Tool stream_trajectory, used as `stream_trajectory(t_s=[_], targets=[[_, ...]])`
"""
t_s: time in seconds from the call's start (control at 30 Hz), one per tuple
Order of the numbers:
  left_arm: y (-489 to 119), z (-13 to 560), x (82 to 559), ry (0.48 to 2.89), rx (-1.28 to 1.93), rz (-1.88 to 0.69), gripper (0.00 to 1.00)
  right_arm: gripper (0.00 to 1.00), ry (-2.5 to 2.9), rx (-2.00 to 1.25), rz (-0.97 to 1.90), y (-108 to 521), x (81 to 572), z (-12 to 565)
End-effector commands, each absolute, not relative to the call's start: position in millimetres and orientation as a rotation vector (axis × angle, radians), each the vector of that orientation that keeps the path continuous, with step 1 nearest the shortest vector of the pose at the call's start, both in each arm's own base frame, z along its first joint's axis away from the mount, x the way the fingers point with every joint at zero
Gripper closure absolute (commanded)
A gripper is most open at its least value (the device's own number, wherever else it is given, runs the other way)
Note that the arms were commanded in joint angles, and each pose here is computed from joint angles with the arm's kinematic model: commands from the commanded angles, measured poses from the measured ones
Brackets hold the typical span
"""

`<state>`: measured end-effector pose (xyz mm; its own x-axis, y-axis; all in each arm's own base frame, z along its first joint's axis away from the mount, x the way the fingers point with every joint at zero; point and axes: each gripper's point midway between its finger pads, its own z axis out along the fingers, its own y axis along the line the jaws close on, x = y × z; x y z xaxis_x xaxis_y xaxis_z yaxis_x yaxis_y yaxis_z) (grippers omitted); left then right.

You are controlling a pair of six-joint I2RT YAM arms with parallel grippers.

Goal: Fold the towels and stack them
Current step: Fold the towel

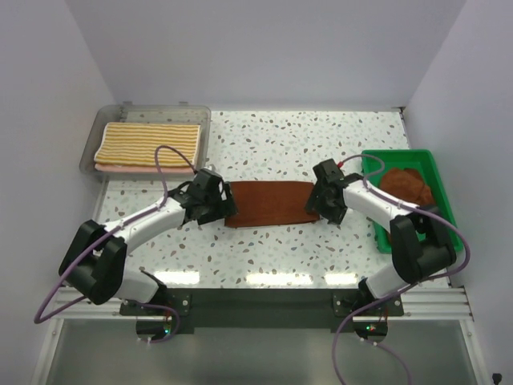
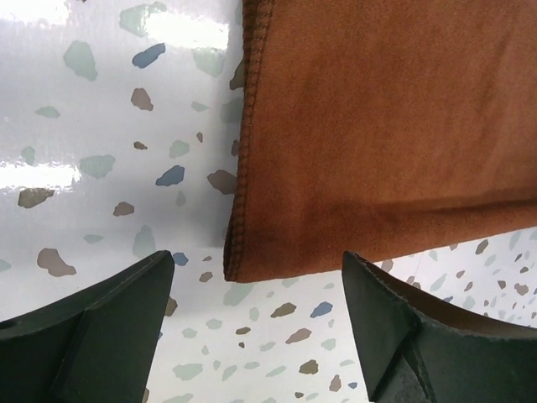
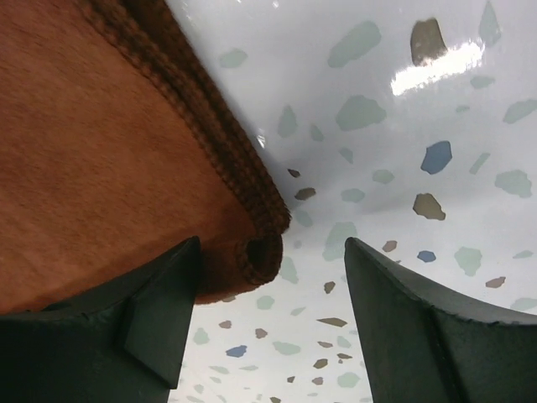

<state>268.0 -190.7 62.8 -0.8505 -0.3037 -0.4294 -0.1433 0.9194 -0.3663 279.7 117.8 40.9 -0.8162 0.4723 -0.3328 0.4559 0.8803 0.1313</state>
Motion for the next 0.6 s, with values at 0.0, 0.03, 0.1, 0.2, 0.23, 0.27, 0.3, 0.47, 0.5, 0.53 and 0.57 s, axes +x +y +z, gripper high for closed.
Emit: stream_trajectory(t_s=[0.0, 0.03, 0.1, 0.2, 0.23, 0.27, 0.3, 0.47, 0.5, 0.53, 0.57], targets=[[-189.9, 57.9, 269.6, 2.571, -0.376, -0.449, 0.14, 0.28, 2.683, 0.726, 0.086, 116.1, 268.9, 41.5], [-190.3, 55.7, 267.2, 2.578, -0.375, -0.453, 0.15, 0.30, 2.698, 0.724, 0.084, 113.9, 260.2, 38.0], [-191.1, 54.2, 266.7, 2.579, -0.377, -0.460, 0.17, 0.32, 2.707, 0.733, 0.089, 112.4, 252.0, 34.2], [-192.9, 53.8, 266.9, 2.579, -0.377, -0.477, 0.19, 0.35, 2.684, 0.773, 0.147, 113.2, 242.0, 29.4], [-193.9, 53.1, 266.5, 2.580, -0.372, -0.484, 0.20, 0.37, 2.680, 0.783, 0.170, 113.1, 236.7, 26.5], [-195.7, 53.1, 266.5, 2.580, -0.368, -0.494, 0.21, 0.37, 2.646, 0.789, 0.216, 117.3, 243.3, 28.6], [-198.1, 53.9, 268.3, 2.570, -0.362, -0.511, 0.22, 0.38, 2.631, 0.789, 0.238, 119.1, 245.3, 29.7], [-202.7, 51.8, 268.1, 2.566, -0.348, -0.547, 0.25, 0.41, 2.557, 0.809, 0.334, 127.0, 256.4, 37.0], [-202.8, 52.7, 269.2, 2.558, -0.353, -0.553, 0.25, 0.41, 2.550, 0.823, 0.336, 125.9, 254.9, 35.4], [-202.6, 51.5, 267.8, 2.559, -0.353, -0.554, 0.26, 0.41, 2.529, 0.832, 0.360, 127.6, 257.7, 37.3], [-202.5, 50.9, 267.5, 2.558, -0.357, -0.555, 0.26, 0.41, 2.502, 0.860, 0.386, 128.6, 259.1, 40.1]])
